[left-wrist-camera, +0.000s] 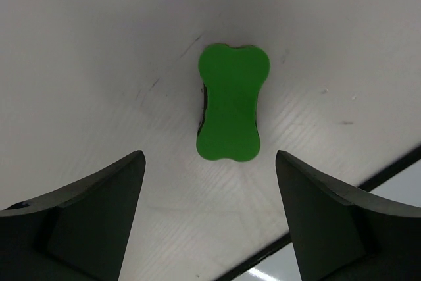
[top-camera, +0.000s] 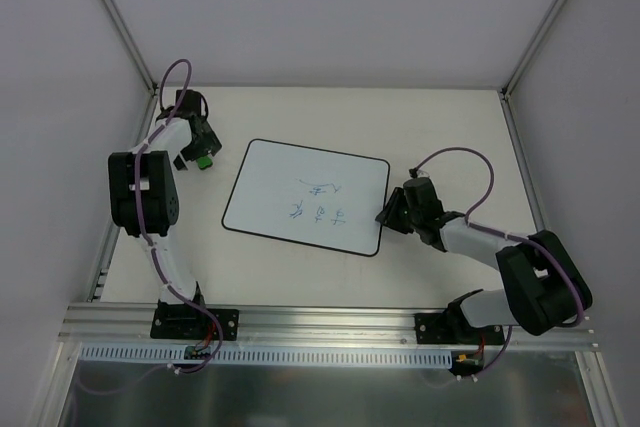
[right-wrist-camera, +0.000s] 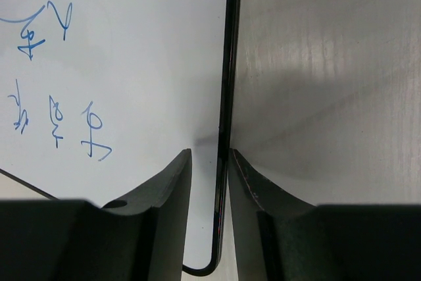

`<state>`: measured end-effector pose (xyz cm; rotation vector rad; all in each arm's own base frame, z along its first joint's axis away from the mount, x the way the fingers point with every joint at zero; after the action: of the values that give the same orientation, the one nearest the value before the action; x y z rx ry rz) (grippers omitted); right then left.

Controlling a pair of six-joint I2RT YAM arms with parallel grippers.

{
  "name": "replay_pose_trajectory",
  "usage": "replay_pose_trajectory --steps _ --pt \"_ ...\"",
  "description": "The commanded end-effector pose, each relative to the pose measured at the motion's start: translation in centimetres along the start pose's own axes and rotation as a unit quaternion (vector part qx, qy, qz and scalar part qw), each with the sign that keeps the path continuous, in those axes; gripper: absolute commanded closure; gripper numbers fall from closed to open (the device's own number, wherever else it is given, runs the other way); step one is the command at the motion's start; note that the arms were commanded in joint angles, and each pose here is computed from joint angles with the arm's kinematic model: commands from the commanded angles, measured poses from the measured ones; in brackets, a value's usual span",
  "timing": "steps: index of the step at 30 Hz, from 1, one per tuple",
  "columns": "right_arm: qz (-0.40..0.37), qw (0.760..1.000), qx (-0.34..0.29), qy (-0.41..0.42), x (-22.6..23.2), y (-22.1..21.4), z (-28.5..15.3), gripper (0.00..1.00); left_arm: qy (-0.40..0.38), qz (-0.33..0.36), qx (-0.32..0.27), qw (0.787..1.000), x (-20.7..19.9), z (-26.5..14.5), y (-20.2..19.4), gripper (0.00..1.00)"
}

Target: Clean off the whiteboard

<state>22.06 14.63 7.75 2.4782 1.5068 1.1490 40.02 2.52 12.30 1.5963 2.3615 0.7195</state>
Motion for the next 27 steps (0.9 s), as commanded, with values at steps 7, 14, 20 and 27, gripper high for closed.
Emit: replay_pose_trajectory --steps 7,14,20,27 --pt "-0.006 0.996 0.062 -0.065 -3.5 -3.0 -0.9 0.66 0.009 -0.002 -0.006 1.0 -0.2 2.3 2.3 0.3" --pt "-0.007 0.996 0.067 -0.065 -3.5 -3.1 -0.8 0.66 0.003 -0.003 -0.008 1.0 -0.2 2.9 3.0 0.39" --pt "-0.007 0.996 0.067 -0.064 -3.4 -3.1 -0.9 0.66 -0.004 -0.001 0.006 1.0 0.2 3.9 2.8 0.52" --pt "-0.007 0.996 0.064 -0.063 -3.3 -2.9 -0.9 0.66 -0.007 0.008 0.02 1.0 0.5 4.3 2.0 0.6"
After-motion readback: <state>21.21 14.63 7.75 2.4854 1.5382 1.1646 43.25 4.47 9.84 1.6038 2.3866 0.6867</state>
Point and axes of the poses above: each gripper's point midway between its finger pads, its own z axis out along the fingers, its own x axis along the line the jaws close on, y = z × x, the point moved 8 cm from there along -z, back along the fingers, and after that the axes turned 13 degrees about z, right-handed, at the moved point
